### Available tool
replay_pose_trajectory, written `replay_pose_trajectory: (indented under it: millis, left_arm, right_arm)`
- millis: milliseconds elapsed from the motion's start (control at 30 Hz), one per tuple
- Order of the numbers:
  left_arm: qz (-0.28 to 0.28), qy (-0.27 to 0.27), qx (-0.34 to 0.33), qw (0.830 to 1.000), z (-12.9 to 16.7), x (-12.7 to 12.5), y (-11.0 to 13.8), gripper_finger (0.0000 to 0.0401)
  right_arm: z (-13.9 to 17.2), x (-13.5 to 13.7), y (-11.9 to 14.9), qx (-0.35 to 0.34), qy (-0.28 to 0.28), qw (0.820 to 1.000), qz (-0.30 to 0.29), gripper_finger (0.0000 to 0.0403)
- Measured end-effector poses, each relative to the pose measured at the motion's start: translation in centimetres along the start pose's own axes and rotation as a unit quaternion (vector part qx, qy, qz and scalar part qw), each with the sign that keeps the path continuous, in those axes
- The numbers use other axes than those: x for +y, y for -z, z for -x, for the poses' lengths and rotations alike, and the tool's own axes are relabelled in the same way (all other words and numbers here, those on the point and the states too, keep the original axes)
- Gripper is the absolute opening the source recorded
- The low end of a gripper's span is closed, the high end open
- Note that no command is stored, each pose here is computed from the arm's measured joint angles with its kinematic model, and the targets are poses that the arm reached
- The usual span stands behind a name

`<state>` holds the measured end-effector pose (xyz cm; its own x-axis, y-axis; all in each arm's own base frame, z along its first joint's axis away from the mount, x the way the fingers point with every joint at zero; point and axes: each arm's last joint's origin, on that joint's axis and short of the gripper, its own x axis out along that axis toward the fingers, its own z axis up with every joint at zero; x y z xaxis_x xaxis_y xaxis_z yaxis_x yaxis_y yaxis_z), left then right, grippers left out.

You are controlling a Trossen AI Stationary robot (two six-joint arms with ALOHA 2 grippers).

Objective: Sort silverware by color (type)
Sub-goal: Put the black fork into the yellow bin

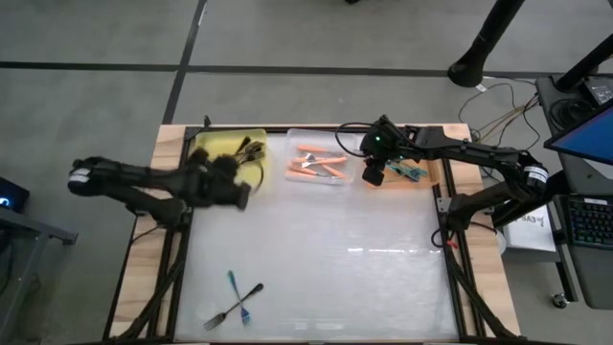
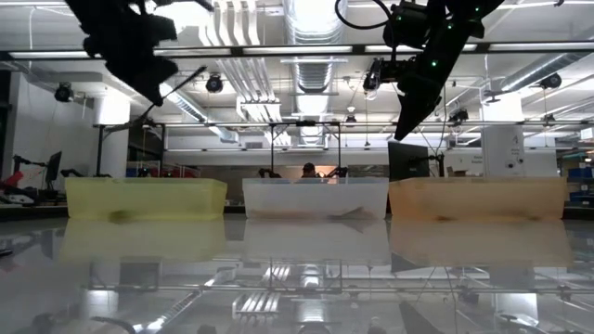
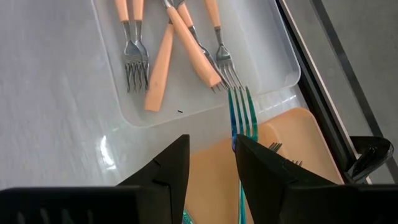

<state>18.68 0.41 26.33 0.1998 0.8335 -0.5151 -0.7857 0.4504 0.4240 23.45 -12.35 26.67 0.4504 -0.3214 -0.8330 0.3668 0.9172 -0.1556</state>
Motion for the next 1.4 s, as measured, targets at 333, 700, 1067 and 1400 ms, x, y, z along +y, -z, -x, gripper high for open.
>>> replay_pose_trajectory:
  millis: [333,700,1067,1400]
  left_arm:
    - [-0.125,-0.046,0.181,0.974,-8.2,5.3,-1.7,0.0000]
    - [-0.250,0.015,0.273,0.929,-14.5,4.7,-1.0,0.0000]
    - [-0.253,0.075,0.300,0.917,-15.6,3.8,-0.4,0.0000]
    - [-0.211,0.042,0.292,0.932,-15.5,4.0,-0.7,0.0027]
  right_arm:
    - [0.0,0.0,0.0,0.000,0.000,1.000,0.000,0.0121]
    - [0.0,0.0,0.0,0.000,0.000,1.000,0.000,0.0121]
    - [0.0,0.0,0.0,0.000,0.000,1.000,0.000,0.0121]
    - [0.0,0.0,0.0,0.000,0.000,1.000,0.000,0.0121]
